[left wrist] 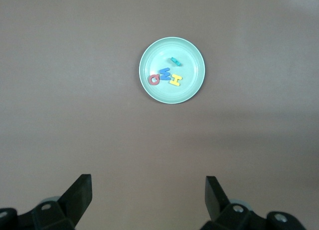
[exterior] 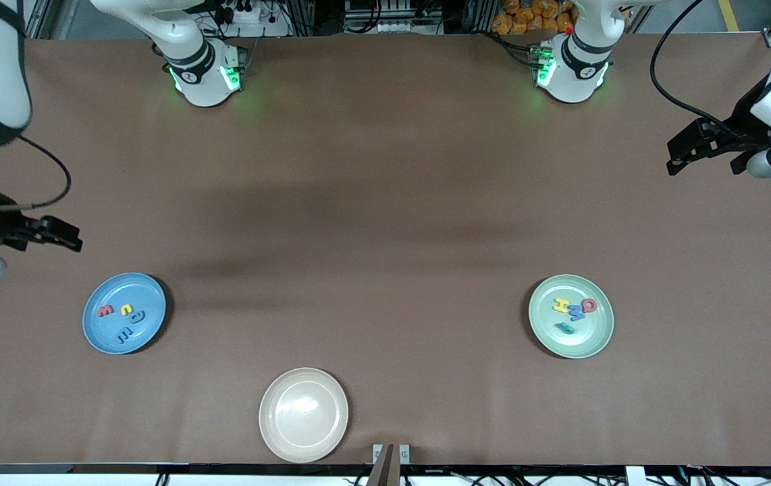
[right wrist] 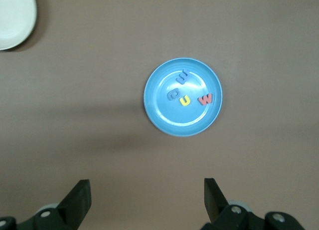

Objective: Sort upper and lower case letters into plates

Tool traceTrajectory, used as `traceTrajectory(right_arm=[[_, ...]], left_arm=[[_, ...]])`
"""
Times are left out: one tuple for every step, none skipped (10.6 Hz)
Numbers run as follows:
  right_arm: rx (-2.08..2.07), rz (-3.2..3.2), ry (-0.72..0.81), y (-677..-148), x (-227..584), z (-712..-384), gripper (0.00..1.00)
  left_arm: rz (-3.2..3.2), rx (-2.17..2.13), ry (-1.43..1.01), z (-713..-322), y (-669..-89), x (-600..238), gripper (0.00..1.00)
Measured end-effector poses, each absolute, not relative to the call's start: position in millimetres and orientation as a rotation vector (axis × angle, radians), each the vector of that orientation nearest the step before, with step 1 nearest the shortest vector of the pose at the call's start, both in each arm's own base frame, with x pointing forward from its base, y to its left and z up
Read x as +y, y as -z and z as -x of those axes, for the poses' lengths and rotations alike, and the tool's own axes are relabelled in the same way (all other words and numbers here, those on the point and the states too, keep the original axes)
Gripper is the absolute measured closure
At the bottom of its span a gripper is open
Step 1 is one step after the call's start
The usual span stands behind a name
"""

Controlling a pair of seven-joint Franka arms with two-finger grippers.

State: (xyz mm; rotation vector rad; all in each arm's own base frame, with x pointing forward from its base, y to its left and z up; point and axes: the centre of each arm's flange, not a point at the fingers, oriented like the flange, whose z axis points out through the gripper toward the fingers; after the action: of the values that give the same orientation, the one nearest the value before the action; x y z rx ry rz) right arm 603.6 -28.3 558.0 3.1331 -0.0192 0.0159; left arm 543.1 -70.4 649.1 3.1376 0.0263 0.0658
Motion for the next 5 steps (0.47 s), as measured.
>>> traceTrajectory(right_arm=[[0.000,-3.141,-0.007,-581.7,-22.1,-592.4,0.00],[0.018,-3.146,0.002,-604.3,-16.6,-582.1,0.00],[0.027,-3.150,-0.002,-624.0,-14.2,-573.1,0.00],[0.033,-3.153,-0.010,-637.1,-13.2,-565.8,0.00],[0.035,-3.155,-0.009,-643.7,-12.9,-560.5,0.00]], left_arm=[[-3.138,0.029,-0.066,-543.2,-649.1,-69.6,0.00],[-3.138,0.033,-0.066,-543.4,-649.1,-68.2,0.00],[-3.138,0.038,-0.066,-543.5,-649.2,-66.5,0.00],[-3.138,0.042,-0.067,-543.5,-649.4,-65.0,0.00],[-3.138,0.046,-0.067,-543.6,-649.6,-63.4,0.00]])
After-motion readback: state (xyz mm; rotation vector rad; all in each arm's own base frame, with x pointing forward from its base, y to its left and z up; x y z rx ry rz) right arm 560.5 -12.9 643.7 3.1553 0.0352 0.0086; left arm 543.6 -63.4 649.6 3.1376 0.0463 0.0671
